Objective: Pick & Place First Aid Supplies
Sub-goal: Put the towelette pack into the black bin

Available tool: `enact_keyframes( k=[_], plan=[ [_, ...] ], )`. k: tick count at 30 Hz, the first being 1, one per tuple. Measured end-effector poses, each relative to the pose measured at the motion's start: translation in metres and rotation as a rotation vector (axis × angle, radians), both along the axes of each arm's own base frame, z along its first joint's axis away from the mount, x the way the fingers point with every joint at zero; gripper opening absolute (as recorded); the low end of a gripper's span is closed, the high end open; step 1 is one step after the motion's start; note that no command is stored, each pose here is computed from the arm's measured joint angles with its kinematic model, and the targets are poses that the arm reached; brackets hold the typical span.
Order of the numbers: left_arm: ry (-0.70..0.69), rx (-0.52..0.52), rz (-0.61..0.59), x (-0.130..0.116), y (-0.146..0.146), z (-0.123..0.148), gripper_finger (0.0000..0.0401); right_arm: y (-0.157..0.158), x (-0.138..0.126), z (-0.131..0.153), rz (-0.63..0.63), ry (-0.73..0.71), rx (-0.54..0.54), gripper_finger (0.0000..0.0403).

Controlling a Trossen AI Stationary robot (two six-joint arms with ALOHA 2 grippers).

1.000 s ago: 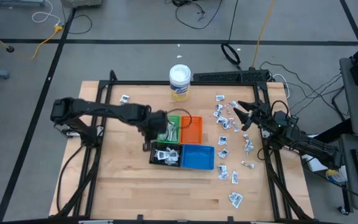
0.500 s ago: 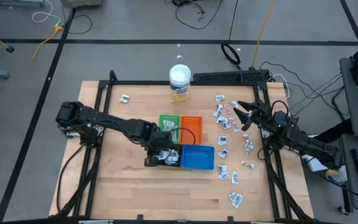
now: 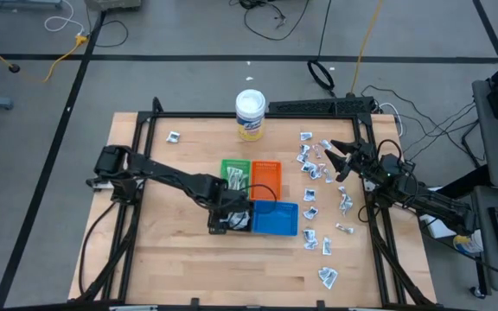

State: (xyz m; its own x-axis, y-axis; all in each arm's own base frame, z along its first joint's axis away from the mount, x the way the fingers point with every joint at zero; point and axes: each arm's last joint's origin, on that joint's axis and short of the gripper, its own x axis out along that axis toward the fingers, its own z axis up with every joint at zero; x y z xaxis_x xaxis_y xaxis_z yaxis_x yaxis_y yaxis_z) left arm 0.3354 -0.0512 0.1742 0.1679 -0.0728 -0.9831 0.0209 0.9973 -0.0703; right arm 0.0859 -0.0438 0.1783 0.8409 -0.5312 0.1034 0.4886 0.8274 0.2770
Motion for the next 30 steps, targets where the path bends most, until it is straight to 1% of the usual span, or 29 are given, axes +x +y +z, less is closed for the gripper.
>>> enact_keyframes(
  k=[8,11,16,20,26,28,30],
  plan=[
    [-0.008,-0.003,-0.010,0.000,0.000,0.002,0.0088,0.000,0.000,0.000,0.000,0.000,0.000,0.0242],
    [-0.032,-0.004,-0.009,-0.002,0.001,0.010,0.0129,0.000,0.000,0.000,0.000,0.000,0.000,0.0242],
    [-0.066,-0.010,-0.009,-0.009,0.002,0.027,0.0211,0.000,0.000,0.000,0.001,0.000,0.000,0.0242],
    [-0.095,-0.010,-0.025,-0.015,0.003,0.039,0.0259,0.000,0.000,0.000,0.001,0.000,0.000,0.0242],
    [-0.159,-0.014,0.018,-0.019,0.015,0.057,0.0295,0.000,0.000,0.000,0.000,0.000,0.000,0.0242],
    [-0.168,-0.016,0.061,-0.020,0.022,0.060,0.0302,0.000,0.000,0.000,0.000,0.000,0.000,0.0242],
    [-0.167,-0.024,0.145,-0.019,0.036,0.061,0.0306,0.000,0.000,0.000,0.000,0.000,0.000,0.0242]
  ],
)
